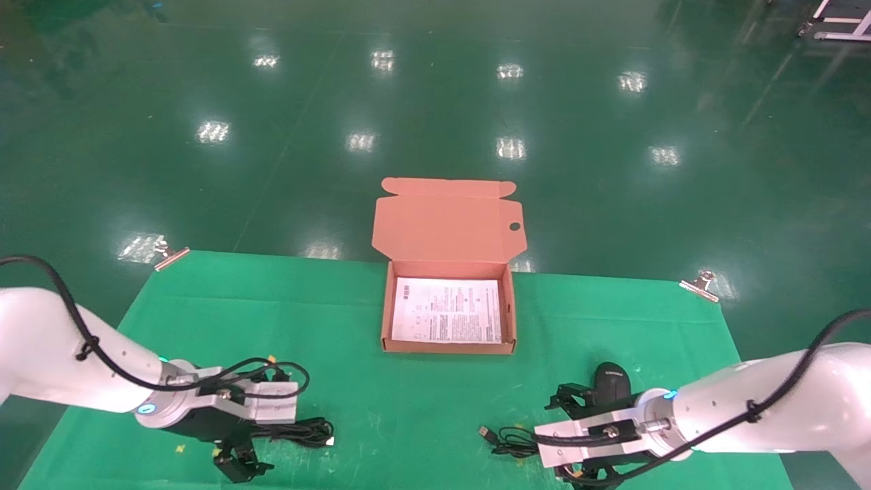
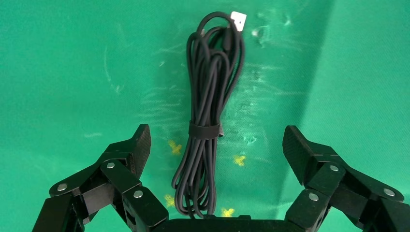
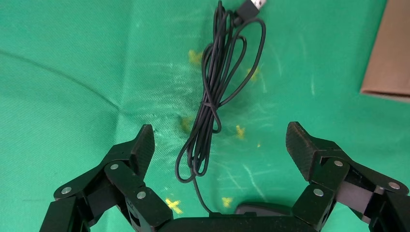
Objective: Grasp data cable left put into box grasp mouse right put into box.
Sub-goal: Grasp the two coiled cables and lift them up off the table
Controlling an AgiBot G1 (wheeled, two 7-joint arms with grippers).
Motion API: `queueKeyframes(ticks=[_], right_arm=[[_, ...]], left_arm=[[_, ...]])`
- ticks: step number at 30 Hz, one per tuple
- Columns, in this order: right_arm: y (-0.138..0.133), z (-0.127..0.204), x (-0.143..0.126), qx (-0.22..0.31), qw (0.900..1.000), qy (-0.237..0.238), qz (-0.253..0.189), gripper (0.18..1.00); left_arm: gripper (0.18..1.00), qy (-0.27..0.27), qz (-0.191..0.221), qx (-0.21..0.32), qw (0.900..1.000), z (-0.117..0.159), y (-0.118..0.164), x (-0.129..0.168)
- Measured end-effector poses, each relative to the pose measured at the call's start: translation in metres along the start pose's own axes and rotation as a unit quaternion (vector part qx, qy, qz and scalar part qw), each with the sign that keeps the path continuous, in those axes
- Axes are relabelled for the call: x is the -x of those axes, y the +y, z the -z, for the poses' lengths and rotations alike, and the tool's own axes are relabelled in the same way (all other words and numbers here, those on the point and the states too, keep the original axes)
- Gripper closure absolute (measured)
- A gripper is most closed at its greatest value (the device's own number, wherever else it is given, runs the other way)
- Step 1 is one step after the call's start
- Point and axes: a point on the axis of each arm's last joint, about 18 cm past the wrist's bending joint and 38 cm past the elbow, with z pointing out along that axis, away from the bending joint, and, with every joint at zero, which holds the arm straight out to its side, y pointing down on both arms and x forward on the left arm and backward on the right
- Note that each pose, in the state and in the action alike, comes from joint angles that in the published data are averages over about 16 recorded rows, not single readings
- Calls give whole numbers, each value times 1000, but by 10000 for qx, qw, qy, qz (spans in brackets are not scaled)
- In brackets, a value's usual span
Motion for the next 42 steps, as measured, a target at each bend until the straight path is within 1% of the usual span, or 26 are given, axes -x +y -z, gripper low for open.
queueKeyframes(ticks=[5,11,17,23,28,30,35,42], right_arm=[[3,-12,-1,38,9999,-46,-83,178],[7,-21,-2,56,9998,-98,-186,178],[8,-25,-3,52,9996,-115,-242,184],[8,-25,-3,48,9996,-113,-252,210],[8,-24,-3,44,9996,-110,-241,257],[8,-24,-3,43,9996,-110,-237,290],[8,-23,-3,41,9997,-109,-231,366],[7,-23,-3,41,9997,-108,-225,525]], left_arm=[[184,21,313,-51,9995,-9,8,5],[184,10,531,-95,9985,-16,15,8],[186,-20,604,-129,9981,-19,18,10],[204,-25,614,-138,9980,-19,18,10],[239,-26,593,-135,9981,-18,17,10],[254,-25,586,-133,9982,-18,17,10],[327,-22,572,-129,9983,-18,16,10],[462,-22,559,-128,9984,-18,16,10]])
